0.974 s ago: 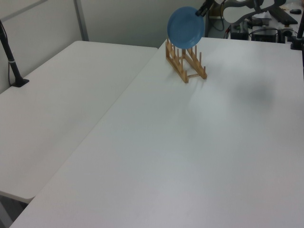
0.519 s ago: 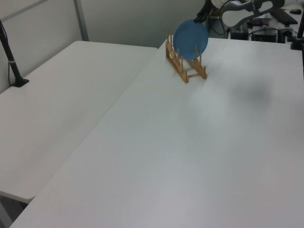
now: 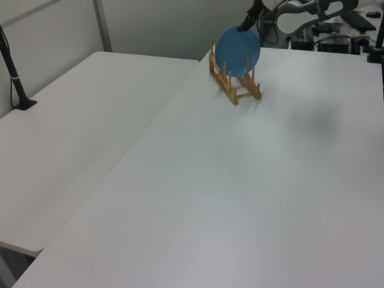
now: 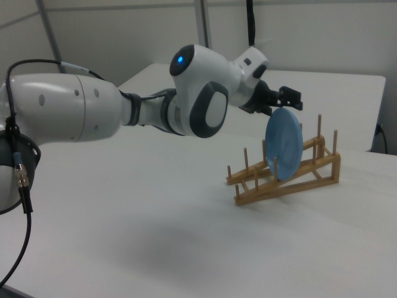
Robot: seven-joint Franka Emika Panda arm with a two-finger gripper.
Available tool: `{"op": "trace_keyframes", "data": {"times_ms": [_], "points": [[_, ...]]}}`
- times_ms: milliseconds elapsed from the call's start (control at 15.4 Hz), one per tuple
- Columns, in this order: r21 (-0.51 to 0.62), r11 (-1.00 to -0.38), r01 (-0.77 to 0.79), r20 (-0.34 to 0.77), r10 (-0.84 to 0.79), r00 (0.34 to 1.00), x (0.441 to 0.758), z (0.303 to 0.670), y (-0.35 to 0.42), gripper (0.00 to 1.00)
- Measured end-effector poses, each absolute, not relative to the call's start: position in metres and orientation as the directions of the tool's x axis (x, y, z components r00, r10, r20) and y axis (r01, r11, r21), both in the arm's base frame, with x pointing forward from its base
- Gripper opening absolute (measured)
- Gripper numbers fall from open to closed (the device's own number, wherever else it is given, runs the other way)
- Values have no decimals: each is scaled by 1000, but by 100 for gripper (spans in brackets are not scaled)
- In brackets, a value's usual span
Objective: Place plate in plate rack
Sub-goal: 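Open the gripper and raise it away from the plate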
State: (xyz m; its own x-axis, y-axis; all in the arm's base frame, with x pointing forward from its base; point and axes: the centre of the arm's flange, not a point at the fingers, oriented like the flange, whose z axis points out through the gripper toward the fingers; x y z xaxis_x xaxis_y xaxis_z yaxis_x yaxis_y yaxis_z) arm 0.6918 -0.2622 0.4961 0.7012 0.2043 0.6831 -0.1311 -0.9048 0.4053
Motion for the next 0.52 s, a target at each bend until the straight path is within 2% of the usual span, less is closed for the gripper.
{"op": "trace_keyframes", "data": {"times_ms": [325,519], "points": [[265,-941,-211,738,57,672,702,512,-218,100],[223,-949,-225,686,-11,727,700,527,-191,100]]}}
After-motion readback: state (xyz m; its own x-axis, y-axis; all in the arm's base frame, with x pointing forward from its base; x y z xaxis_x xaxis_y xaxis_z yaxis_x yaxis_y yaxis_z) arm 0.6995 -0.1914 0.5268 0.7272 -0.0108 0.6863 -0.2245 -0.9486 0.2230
